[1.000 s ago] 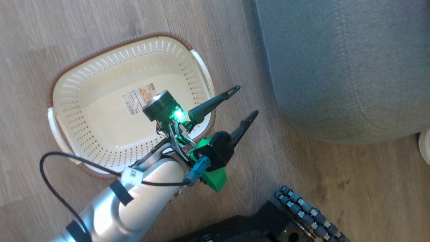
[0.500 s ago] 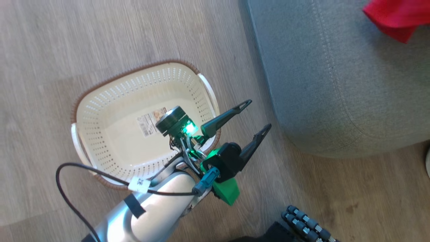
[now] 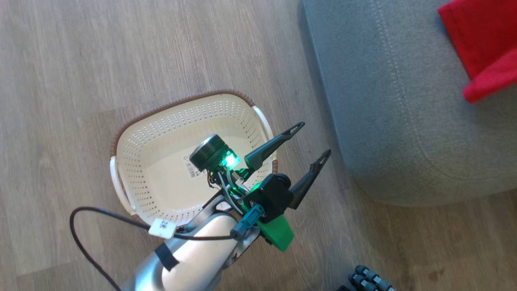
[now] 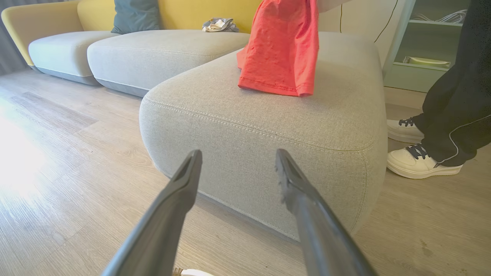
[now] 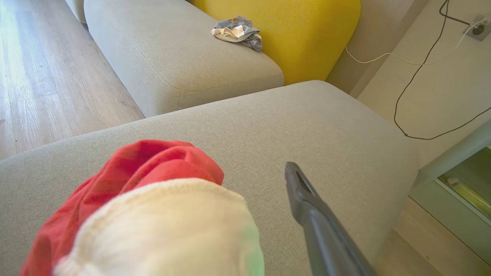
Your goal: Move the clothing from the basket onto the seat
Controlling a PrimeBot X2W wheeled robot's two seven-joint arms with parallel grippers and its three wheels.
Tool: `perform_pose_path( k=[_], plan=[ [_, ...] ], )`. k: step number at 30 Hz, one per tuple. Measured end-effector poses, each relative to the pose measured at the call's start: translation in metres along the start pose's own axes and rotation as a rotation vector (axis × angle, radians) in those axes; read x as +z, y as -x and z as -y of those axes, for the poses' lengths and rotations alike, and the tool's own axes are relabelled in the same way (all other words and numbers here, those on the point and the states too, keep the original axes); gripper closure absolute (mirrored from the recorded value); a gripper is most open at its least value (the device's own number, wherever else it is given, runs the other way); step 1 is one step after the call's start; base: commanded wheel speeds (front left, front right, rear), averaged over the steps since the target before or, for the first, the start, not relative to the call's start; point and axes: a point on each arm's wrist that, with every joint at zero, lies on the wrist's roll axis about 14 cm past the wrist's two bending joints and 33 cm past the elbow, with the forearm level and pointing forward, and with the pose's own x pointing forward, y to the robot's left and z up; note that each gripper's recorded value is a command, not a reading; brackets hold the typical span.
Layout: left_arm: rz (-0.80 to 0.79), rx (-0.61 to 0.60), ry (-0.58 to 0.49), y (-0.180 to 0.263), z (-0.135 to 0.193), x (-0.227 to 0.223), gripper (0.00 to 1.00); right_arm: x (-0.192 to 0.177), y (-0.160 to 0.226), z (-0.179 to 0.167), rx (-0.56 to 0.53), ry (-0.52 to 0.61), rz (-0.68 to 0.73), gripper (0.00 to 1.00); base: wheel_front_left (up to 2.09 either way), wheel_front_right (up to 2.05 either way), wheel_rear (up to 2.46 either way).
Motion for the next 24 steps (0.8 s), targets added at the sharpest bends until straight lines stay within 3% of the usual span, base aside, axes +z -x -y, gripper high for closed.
perform_pose_path(
  k=[5, 14, 20, 24],
  plan=[
    [-0.003, 0.004, 0.008, 0.001, -0.002, -0.002, 0.00, -0.008, -0.004, -0.009, 0.013, 0.024, -0.024, 0.00, 0.00, 0.00, 0.00],
    [-0.008, 0.019, 0.014, 0.004, -0.008, -0.004, 0.00, -0.071, 0.001, -0.046, 0.094, 0.183, -0.281, 0.00, 0.00, 0.00, 0.00],
    [0.007, 0.017, 0.000, 0.003, -0.006, 0.006, 0.00, -0.086, 0.014, -0.072, 0.164, 0.163, -0.373, 0.00, 0.00, 0.00, 0.00],
    [0.021, 0.017, -0.017, 0.003, -0.003, 0.016, 0.00, -0.076, 0.022, -0.079, 0.212, 0.136, -0.336, 0.00, 0.00, 0.00, 0.00]
  ],
)
